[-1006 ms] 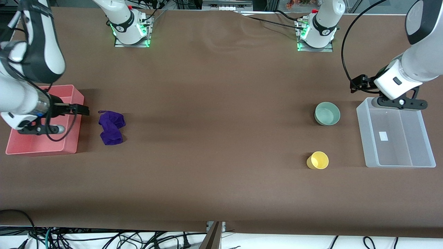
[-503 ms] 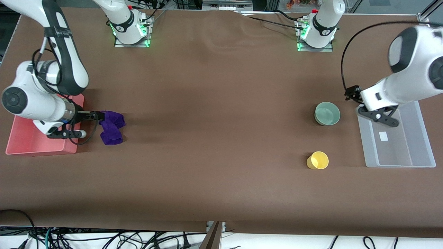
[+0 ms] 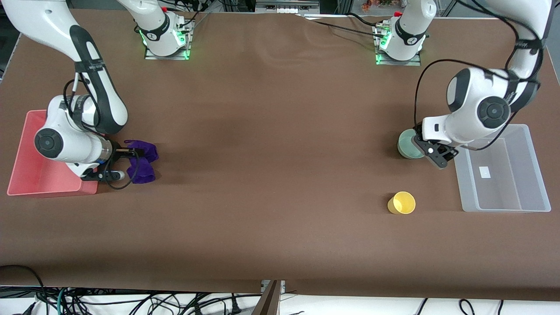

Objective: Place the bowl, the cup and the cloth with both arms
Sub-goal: 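Grasp the purple cloth with the right gripper while the left gripper grasps the bowl, then drop the cloth into the pink bin while the left gripper places the bowl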

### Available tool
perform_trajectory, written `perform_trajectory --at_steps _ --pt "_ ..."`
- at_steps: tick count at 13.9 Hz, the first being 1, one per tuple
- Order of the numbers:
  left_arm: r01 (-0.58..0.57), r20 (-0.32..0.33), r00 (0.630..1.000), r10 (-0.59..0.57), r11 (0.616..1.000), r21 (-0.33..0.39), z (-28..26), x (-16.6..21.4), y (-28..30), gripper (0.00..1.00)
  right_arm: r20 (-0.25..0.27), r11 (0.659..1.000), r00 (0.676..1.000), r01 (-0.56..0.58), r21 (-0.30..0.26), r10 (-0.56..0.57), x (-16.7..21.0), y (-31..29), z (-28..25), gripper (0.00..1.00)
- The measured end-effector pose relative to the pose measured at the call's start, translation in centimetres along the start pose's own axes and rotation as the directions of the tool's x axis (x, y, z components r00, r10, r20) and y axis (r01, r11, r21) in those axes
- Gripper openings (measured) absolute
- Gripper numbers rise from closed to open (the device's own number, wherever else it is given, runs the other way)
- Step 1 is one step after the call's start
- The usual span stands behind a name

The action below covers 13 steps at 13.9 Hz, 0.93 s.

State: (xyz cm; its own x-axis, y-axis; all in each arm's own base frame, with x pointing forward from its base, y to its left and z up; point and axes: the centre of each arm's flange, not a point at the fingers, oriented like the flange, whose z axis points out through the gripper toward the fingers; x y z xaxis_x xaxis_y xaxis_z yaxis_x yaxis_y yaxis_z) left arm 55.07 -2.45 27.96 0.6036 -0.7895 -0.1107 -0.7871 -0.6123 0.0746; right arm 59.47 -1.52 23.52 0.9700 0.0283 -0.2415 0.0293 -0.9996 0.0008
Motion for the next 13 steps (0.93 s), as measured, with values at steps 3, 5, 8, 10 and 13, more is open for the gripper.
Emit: perform_trajectory --at_steps 3,5,8,10,13 --pt "-0.083 -0.028 0.996 0.084 0.996 0.007 5.9 -1.2 -1.4 1.00 0.008 1.000 1.000 0.002 0.000 -0.002 0.0 -0.2 0.5 0.63" --pt "-0.100 -0.036 0.994 0.100 0.995 0.007 8.5 -1.9 -0.8 1.00 0.005 1.000 1.000 0.009 -0.001 -0.009 0.1 -0.6 0.0 0.43" --pt "-0.113 -0.034 0.993 0.113 0.994 -0.001 9.9 -2.0 -0.1 0.89 0.019 1.000 1.000 0.015 -0.002 -0.015 0.2 -0.8 -3.0 0.10" --pt "-0.129 -0.035 0.991 0.129 0.992 0.002 9.9 -1.9 -0.1 0.67 0.055 0.999 0.998 0.036 0.001 -0.036 -0.1 -0.7 -7.2 0.03" --pt "-0.174 -0.042 0.984 0.175 0.985 0.016 9.4 -1.7 -0.5 0.33 0.105 0.994 0.989 0.105 0.010 -0.106 -1.4 0.2 -14.9 0.03"
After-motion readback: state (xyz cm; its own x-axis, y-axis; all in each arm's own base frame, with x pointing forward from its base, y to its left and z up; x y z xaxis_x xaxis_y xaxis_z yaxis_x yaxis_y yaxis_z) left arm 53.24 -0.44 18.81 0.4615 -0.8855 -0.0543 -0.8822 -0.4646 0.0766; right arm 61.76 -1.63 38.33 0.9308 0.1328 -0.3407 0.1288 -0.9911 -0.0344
